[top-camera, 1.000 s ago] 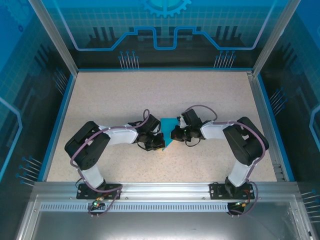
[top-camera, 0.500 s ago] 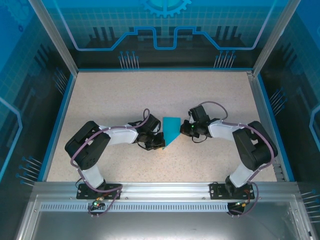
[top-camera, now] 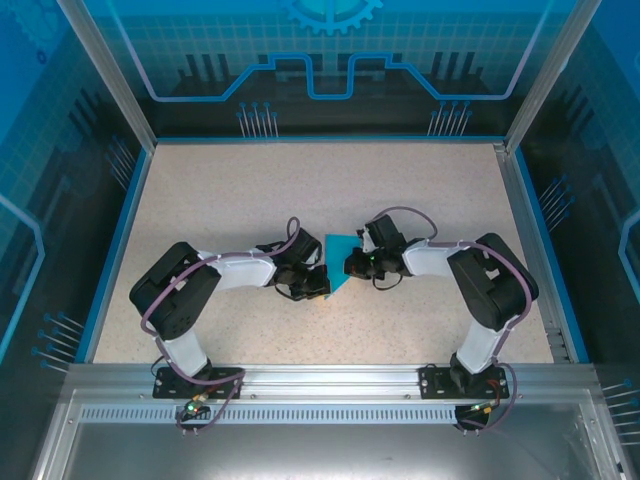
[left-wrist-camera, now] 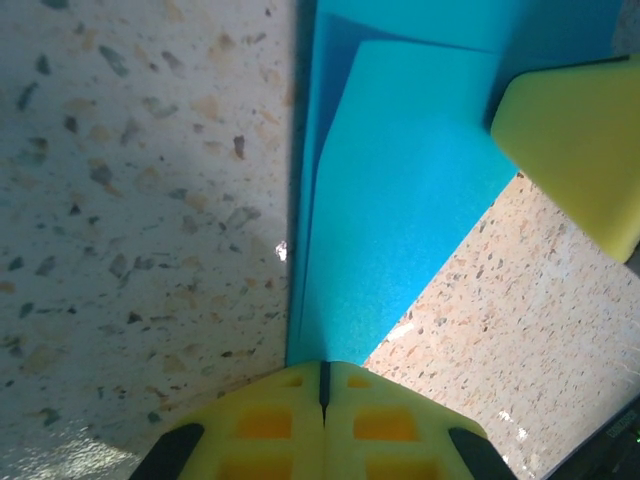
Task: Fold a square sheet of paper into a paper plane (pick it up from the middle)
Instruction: Third fold the triangle at the center of the table.
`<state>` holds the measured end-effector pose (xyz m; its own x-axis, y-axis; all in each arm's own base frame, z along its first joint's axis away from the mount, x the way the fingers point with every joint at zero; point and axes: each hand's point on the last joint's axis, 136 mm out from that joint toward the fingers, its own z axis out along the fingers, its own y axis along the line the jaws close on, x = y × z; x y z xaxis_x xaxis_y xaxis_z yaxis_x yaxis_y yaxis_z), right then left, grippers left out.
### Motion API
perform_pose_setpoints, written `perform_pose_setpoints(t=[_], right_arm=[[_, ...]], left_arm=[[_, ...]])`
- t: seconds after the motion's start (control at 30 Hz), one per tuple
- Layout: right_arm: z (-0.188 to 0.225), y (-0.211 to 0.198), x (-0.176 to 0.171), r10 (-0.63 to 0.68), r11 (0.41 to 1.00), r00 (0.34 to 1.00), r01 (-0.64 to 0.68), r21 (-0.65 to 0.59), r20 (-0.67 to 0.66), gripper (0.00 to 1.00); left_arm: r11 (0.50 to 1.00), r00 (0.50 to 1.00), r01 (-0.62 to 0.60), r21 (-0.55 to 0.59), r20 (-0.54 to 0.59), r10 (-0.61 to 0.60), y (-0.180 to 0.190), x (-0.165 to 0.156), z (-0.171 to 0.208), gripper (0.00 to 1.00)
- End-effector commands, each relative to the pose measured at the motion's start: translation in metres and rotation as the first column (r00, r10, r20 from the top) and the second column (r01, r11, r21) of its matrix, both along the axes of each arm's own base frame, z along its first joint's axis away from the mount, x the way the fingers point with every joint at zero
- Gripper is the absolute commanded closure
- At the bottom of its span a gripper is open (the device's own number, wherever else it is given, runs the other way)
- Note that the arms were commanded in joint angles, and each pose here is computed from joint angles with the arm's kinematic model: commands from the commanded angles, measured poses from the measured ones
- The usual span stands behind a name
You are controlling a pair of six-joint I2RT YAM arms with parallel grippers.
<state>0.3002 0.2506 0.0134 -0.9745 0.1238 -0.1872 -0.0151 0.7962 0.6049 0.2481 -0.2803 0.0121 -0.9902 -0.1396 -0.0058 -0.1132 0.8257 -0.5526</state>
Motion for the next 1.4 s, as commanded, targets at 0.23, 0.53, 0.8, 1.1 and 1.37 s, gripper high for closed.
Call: perform_pose_setpoints(t=[0.23,0.53,0.8,1.1,1.37], right_arm=[[-0.019,-0.065,0.022,-0.194,0.977,0.980,0.188,-0.102,-0.047,1.00],[0.043,-0.043,0.025,-0.125,0.990,0.985,0.131,-0.047,0.116,1.00],[0.029,0.018,-0.011,0.020,0.997,1.000,-0.022,0.070,0.022,1.00],[-0.008,0.030,-0.025,0.043,0.996,0.996,-0.036,0.084,-0.083,1.00],[-0.038,0.008,-0.037,-0.027,0.999,0.984,0.018,-0.051,-0.176,1.00]], left_arm=[[0.987,0.991,0.014,0.159,-0.134,0.007,0.033,-0.033,-0.035,1.00],[0.989,0.992,0.015,0.147,-0.126,0.004,0.030,-0.031,-0.031,1.00],[0.991,0.994,0.018,0.134,-0.111,-0.003,0.025,-0.026,-0.026,1.00],[0.993,0.995,0.022,0.118,-0.096,-0.011,0.023,-0.024,-0.022,1.00],[0.994,0.991,0.091,0.066,-0.106,-0.084,0.020,-0.037,-0.016,1.00]])
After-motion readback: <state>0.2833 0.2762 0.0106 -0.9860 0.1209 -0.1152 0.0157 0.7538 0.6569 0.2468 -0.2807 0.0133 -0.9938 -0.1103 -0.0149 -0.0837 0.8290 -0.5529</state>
